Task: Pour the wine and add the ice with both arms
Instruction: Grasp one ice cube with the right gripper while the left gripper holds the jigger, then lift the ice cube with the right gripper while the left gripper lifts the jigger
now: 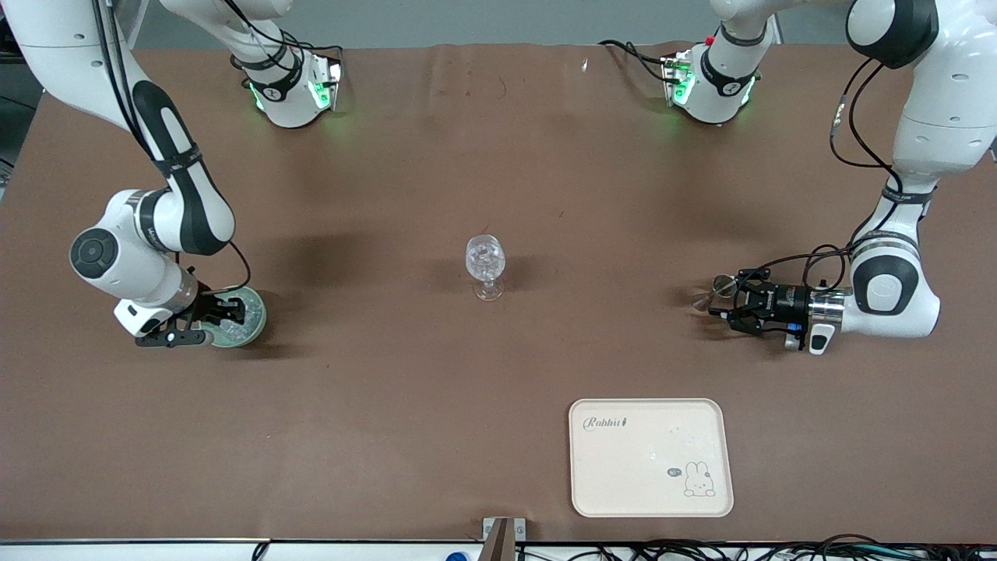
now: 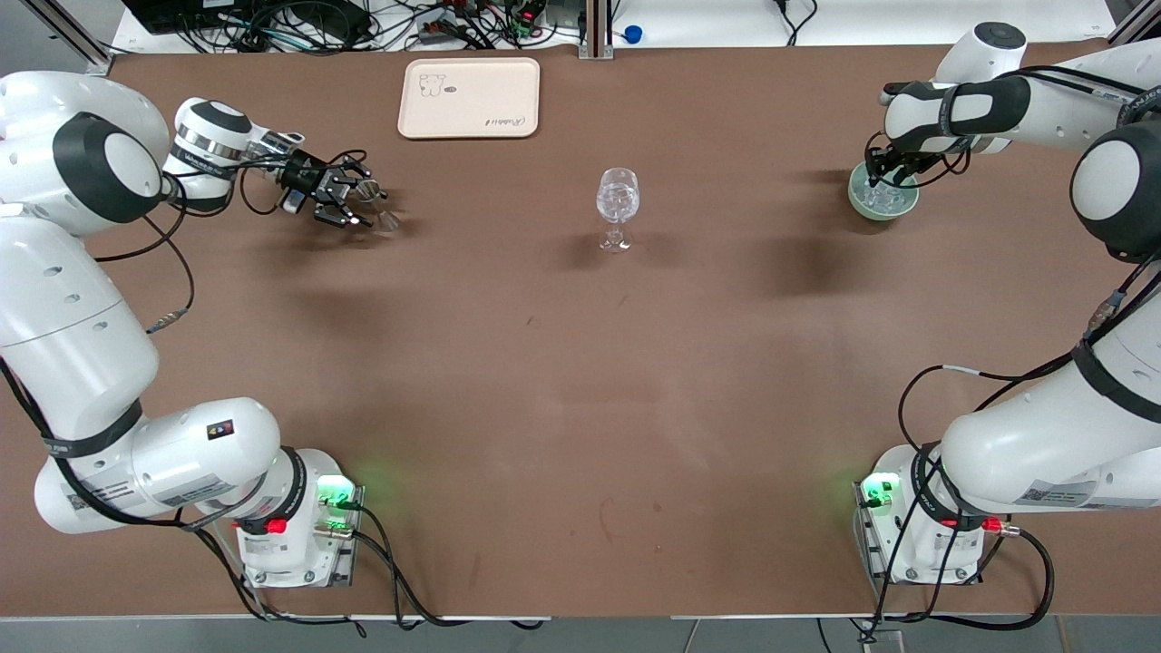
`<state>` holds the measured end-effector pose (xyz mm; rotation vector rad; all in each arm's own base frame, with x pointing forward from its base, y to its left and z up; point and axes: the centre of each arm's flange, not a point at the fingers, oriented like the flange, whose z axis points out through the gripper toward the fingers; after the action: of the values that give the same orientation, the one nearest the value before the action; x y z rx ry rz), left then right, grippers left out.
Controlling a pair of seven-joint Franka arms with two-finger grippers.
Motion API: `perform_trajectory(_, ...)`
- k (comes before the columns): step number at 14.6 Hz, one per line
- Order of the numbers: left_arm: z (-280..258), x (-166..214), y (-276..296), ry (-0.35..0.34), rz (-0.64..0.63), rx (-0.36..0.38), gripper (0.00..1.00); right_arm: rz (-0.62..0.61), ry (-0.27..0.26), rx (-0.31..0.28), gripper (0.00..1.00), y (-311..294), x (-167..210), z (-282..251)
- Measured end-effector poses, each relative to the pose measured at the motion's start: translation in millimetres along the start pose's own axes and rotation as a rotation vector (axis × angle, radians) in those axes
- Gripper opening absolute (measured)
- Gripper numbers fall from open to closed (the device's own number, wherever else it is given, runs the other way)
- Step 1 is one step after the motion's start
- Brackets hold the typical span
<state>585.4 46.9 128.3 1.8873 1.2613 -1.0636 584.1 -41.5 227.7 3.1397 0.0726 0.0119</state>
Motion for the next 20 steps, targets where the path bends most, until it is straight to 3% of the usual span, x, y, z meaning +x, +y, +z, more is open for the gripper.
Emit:
perform_trajectory(7, 3.8, -3.4, -1.9, -0.031, 0.000, 0.018, 0.62, 0.000, -0.010, 0.001, 0.47, -0.2, -1.7, 5.5)
perform_trajectory(9, 3.9, -3.4, -2.1, -0.032, 0.001, 0.018, 0.47, 0.000, -0.011, 0.001, 0.33, -0.2, -1.7, 5.6)
perform_trajectory(11, 4.0, -3.6, -1.7, -0.034, 0.001, 0.014, 0.41, 0.001, -0.011, 0.001, 0.33, -0.2, -1.4, 5.2)
perform_trajectory(13, 4.1, -5.0, 0.7, -0.047, 0.002, -0.010, 0.23, 0.001, -0.009, 0.001, 0.33, 0.0, -0.3, 1.3)
perform_trajectory(14, 4.0, -5.8, 2.1, -0.055, 0.002, -0.023, 0.23, 0.001, -0.011, 0.002, 0.33, 0.0, 0.8, -5.1)
perform_trajectory(17, 5.0, -8.4, 6.1, -0.068, 0.002, -0.045, 0.22, 0.002, -0.014, 0.005, 0.33, 0.7, 10.0, -54.7)
perform_trajectory(20, 3.4, -12.0, 11.9, -0.073, 0.008, -0.064, 0.22, 0.038, 0.000, 0.007, 0.33, 1.2, 19.3, -145.9)
